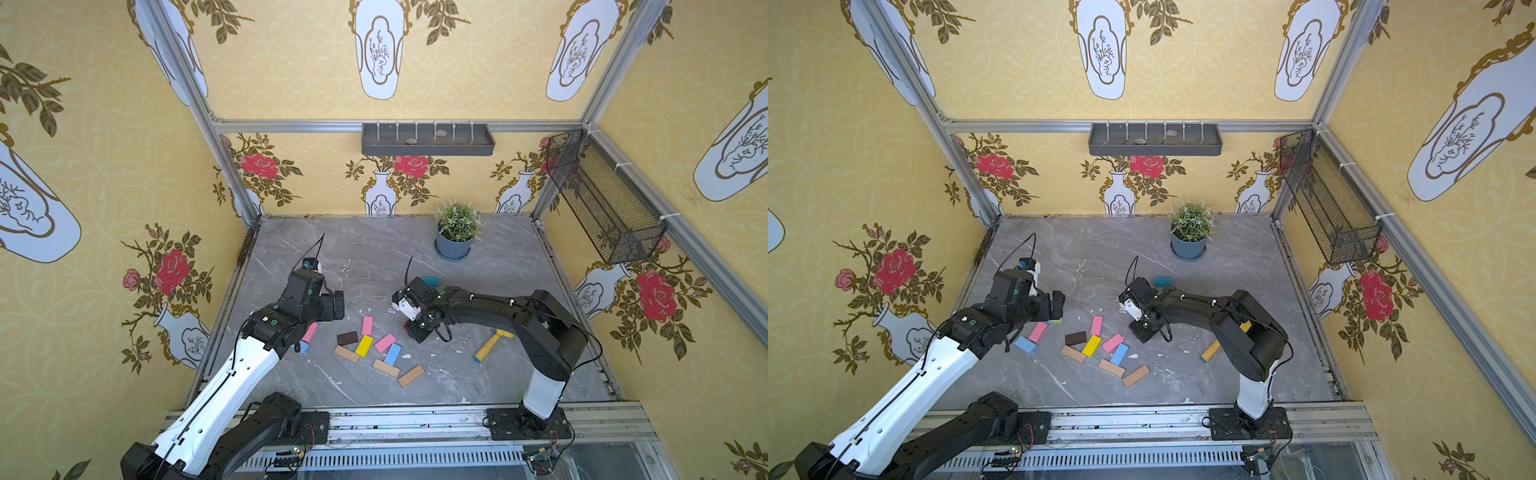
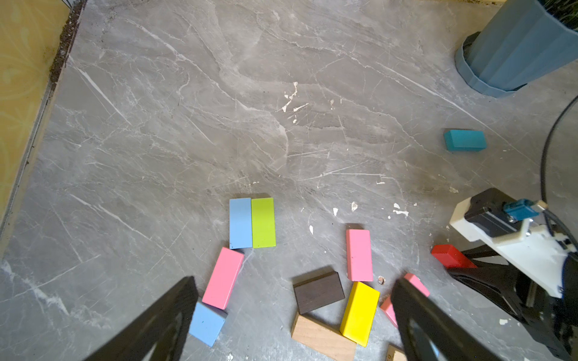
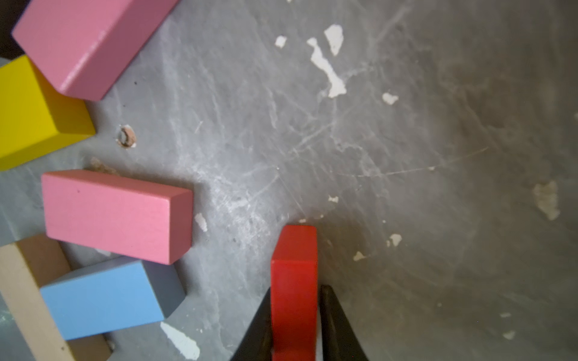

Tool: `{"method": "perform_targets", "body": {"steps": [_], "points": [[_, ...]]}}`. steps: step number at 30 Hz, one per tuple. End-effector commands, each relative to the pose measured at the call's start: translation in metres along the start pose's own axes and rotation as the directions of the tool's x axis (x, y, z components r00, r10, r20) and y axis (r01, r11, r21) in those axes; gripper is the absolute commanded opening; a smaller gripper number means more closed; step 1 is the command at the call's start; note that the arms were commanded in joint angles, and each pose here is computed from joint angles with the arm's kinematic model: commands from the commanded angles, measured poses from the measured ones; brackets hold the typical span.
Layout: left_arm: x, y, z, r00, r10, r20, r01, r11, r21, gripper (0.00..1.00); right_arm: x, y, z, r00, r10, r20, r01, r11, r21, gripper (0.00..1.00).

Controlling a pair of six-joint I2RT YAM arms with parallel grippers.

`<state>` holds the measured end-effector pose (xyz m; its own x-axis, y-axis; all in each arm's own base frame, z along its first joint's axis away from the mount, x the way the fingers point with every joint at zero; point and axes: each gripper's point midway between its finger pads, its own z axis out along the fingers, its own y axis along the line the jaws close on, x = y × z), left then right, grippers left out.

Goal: Assemble the number 8 with building blocks
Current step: Move the building block to the center of the board.

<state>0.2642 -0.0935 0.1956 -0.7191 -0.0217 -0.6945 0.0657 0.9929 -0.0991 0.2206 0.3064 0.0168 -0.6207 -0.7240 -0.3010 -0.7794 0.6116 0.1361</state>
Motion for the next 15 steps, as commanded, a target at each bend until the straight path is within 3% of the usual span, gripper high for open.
{"method": "perform_targets", "body": {"steps": [1,4,7,15], "points": [[0.002,0.002,0.002,1.000,0.006,-0.006,-0.006,1.000,-0.012,1.00,-0.001,-0.007,-0.004,0.993,0.120,0.012,-0.120,0.992,-0.036,0.13],[0.003,0.002,0.002,1.000,0.006,-0.008,-0.006,1.000,-0.012,1.00,-0.008,-0.013,-0.011,0.969,0.243,0.043,-0.237,0.965,-0.114,0.02],[0.003,0.003,0.002,1.000,0.006,-0.009,-0.006,1.000,-0.014,1.00,-0.014,-0.021,-0.019,0.922,0.381,0.073,-0.360,0.911,-0.201,0.00],[0.003,0.002,0.002,1.000,0.004,-0.009,-0.004,1.000,-0.011,1.00,-0.014,-0.041,-0.022,0.720,0.693,0.044,-0.614,0.665,-0.425,0.00]]}}
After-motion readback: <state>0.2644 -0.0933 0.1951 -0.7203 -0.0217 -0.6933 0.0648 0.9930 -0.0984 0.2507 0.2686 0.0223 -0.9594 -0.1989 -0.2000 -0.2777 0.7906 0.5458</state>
